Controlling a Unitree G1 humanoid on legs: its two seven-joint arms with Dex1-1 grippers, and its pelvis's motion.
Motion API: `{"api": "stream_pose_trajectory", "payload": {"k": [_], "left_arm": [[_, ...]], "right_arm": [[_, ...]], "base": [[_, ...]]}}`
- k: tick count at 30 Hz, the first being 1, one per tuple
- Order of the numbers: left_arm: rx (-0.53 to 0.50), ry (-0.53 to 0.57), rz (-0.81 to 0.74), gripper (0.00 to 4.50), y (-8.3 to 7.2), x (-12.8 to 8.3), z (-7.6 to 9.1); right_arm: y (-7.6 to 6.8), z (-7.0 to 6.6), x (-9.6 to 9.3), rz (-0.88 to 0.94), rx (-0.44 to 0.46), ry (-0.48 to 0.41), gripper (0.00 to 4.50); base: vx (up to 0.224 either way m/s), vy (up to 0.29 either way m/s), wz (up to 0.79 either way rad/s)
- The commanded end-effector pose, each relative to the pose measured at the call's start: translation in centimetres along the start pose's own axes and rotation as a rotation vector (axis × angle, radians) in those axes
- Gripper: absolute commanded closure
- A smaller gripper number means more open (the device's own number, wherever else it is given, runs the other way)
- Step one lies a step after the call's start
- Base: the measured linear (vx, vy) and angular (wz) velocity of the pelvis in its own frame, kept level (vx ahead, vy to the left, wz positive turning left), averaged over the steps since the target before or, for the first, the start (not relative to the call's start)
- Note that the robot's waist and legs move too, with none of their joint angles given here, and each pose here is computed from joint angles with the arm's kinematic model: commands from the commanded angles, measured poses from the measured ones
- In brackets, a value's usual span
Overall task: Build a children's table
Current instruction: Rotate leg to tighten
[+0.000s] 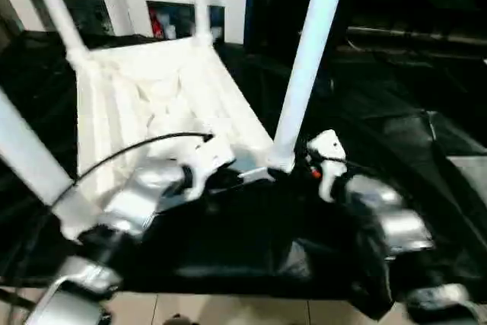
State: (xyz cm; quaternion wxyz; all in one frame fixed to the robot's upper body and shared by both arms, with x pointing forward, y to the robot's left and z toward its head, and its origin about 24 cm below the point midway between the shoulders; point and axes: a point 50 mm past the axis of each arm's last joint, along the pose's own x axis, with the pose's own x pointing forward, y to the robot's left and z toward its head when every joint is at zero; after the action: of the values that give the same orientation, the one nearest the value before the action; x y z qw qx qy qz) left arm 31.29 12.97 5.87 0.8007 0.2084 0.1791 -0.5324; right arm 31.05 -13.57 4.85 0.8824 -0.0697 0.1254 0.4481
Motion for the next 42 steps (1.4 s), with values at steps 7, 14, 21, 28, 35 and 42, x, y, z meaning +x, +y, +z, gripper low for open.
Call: {"api": "stream_pose_trajectory", "payload": {"k": [7,14,21,28,35,42], "left_arm": [[-0.033,-0.037,-0.25,4.5,-2.5,-1.4,-0.9],[-0.025,-0.04,-0.274,4.5,-2.7,-1.7,-0.9],[-0.028,-0.032,-0.267,4.5,-2.6,-1.8,-0.9],[-0.032,-0.024,-0.256,4.5,-2.5,-2.0,-1.1],[-0.076,-0.004,-0.114,4.5,-1.5,-1.1,-1.5],[-0.152,0.0,0.09,4.5,-1.0,3.5,0.1]], "right_arm": [[0.4,1.7,-1.0,0.239,-0.099,0.03,0.57],[0.7,1.3,-0.7,0.265,-0.11,0.062,0.74],[0.8,1.0,-0.6,0.281,-0.128,0.091,1.31],[0.8,0.9,-0.4,0.276,-0.127,0.087,1.74],[0.4,-0.1,0.6,0.086,0.035,0.008,1.84],[1.2,-0.7,3.9,-0.309,0.239,-0.037,1.85]], "base": [[0.0,0.0,0.0],[0.0,0.0,0.0],[0.0,0.0,0.0],[0.0,0.0,0.0],[0.0,0.0,0.0],[0.0,0.0,0.0]]}}
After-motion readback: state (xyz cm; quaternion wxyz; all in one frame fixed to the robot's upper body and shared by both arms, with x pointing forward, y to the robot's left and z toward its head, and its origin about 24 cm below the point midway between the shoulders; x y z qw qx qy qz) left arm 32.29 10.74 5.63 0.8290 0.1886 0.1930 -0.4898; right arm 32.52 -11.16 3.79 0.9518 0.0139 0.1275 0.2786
